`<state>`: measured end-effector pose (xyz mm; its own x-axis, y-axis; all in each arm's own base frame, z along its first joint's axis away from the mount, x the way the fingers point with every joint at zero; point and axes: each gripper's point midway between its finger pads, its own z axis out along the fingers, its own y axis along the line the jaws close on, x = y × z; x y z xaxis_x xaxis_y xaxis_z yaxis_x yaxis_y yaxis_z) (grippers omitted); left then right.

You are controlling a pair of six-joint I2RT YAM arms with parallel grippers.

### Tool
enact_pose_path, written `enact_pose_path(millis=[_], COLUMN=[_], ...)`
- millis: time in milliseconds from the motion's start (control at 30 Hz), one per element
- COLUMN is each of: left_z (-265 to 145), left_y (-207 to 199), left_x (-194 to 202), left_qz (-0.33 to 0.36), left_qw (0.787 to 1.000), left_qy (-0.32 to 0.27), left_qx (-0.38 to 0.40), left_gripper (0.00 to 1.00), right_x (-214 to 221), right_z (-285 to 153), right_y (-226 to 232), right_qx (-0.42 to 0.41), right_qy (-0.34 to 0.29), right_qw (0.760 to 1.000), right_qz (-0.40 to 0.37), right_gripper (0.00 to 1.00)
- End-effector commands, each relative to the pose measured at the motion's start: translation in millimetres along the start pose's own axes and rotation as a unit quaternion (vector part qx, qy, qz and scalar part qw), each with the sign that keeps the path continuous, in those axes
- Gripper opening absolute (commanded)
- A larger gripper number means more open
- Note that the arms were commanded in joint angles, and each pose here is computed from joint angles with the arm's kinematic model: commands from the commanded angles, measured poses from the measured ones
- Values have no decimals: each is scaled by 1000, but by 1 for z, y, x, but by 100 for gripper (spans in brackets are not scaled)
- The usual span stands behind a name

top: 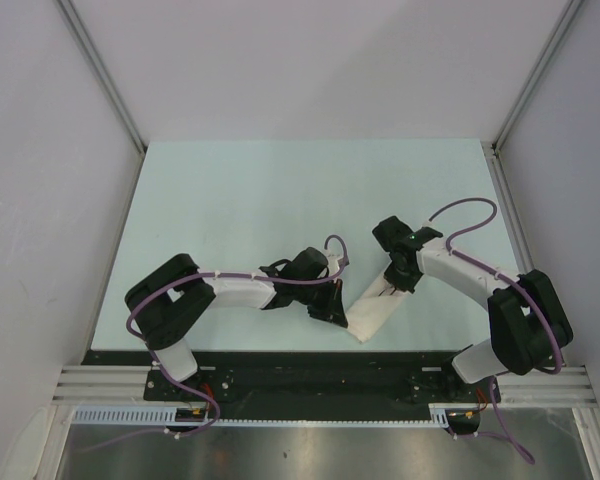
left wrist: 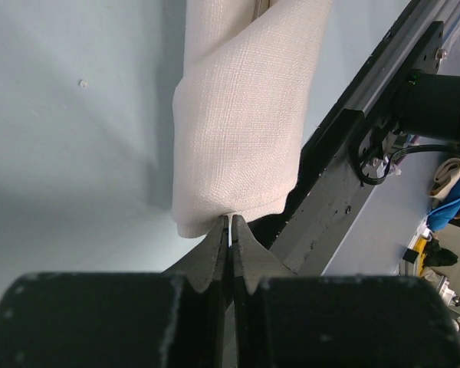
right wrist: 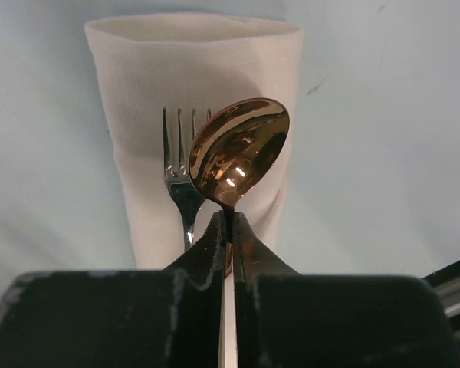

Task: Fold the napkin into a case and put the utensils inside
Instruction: Insert the spoon into the folded napkin.

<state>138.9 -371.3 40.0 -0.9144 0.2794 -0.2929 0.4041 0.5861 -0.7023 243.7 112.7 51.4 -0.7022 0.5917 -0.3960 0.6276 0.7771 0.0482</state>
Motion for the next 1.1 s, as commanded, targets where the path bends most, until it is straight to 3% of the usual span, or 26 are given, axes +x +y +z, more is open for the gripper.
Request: enact_pose_path(millis=[0, 533, 700, 867, 1067], left_z=[0, -1, -2, -1, -4], left_y=[-10, -12, -13, -12, -12], left_x=[-1, -3, -3, -3, -5], left_qz=[4, 8, 9, 10, 18], left_qw=[1000, 1000, 1000, 1000, 1000], left_qy=[-2, -4, -5, -4, -10], left_qx=[20, 21, 21, 21, 16], left_gripper=[7, 7, 7, 7, 7], right_x=[4, 17, 17, 14, 4], right_z=[-8, 4, 4, 0, -14], right_y=[-2, 1, 1, -1, 4], right_qx=[3, 10, 10, 5, -14], right_qy=[5, 27, 30, 24, 12], right_qw=[1000, 1000, 999, 1000, 1000], right_qz=[12, -10, -11, -10, -10], right_gripper=[0, 0, 11, 39, 41])
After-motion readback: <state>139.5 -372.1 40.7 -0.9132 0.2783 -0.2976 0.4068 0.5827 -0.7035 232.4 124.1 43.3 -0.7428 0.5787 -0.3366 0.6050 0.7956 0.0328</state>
